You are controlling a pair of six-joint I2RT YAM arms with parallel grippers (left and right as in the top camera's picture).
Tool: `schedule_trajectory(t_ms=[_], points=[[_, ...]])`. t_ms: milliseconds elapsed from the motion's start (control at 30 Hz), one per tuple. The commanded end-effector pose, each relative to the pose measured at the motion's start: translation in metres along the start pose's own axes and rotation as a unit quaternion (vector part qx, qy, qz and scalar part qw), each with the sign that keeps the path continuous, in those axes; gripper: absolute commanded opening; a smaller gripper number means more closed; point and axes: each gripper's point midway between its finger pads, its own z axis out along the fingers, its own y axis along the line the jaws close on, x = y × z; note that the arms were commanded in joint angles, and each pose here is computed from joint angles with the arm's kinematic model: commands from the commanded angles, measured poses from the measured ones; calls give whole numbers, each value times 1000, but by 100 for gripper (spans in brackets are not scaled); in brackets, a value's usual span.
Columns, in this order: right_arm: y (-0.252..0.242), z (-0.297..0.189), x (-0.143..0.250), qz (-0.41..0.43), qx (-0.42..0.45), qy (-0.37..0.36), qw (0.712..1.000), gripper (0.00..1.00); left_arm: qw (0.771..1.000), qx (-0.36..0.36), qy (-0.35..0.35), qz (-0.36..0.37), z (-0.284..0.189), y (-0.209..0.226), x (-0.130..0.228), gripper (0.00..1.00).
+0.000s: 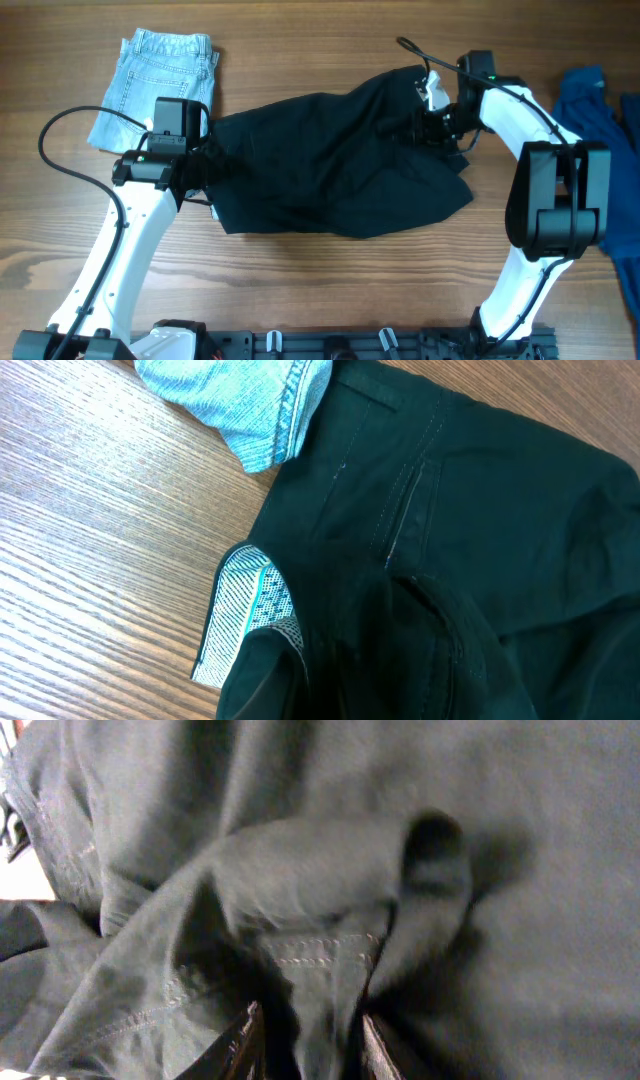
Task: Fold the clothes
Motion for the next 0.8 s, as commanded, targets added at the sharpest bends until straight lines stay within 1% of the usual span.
schedule_trajectory(t_ms=[0, 33, 67, 133, 267, 300, 367, 500, 600, 733, 767], points=[[-6, 4, -6, 20, 23, -13, 999, 21, 1000, 6, -2, -7, -2, -2, -2, 9], [-7, 3, -7, 21, 27, -15, 999, 9, 1000, 6, -2, -7, -2, -2, -2, 9], [-10, 2, -7, 23, 32, -17, 999, 4, 1000, 9, 1, -7, -2, -3, -2, 10], [-17, -12, -13, 28, 46, -33, 998, 4, 1000, 10, 2, -7, -2, -3, -1, 9], [-35, -78, -30, 48, 101, -106, 988, 4, 1000, 10, 2, -3, -2, -3, -1, 10], [-37, -106, -30, 57, 109, -131, 984, 3, 1000, 10, 2, 5, -2, -3, -1, 10], [-35, -123, -20, 64, 113, -132, 983, 4, 1000, 11, 1, 6, -2, -4, -1, 10], [-34, -118, -9, 67, 117, -108, 985, 4, 1000, 13, -2, 6, -2, -5, -3, 10], [-29, -113, -10, 56, 115, -106, 986, 5, 1000, 13, -2, 6, -2, -5, -3, 10], [-25, -92, -8, 43, 113, -82, 989, 5, 1000, 14, -3, 6, -2, -5, -3, 10], [-28, -83, -7, 43, 118, -72, 990, 8, 1000, 14, -3, 6, -2, -5, -4, 10]])
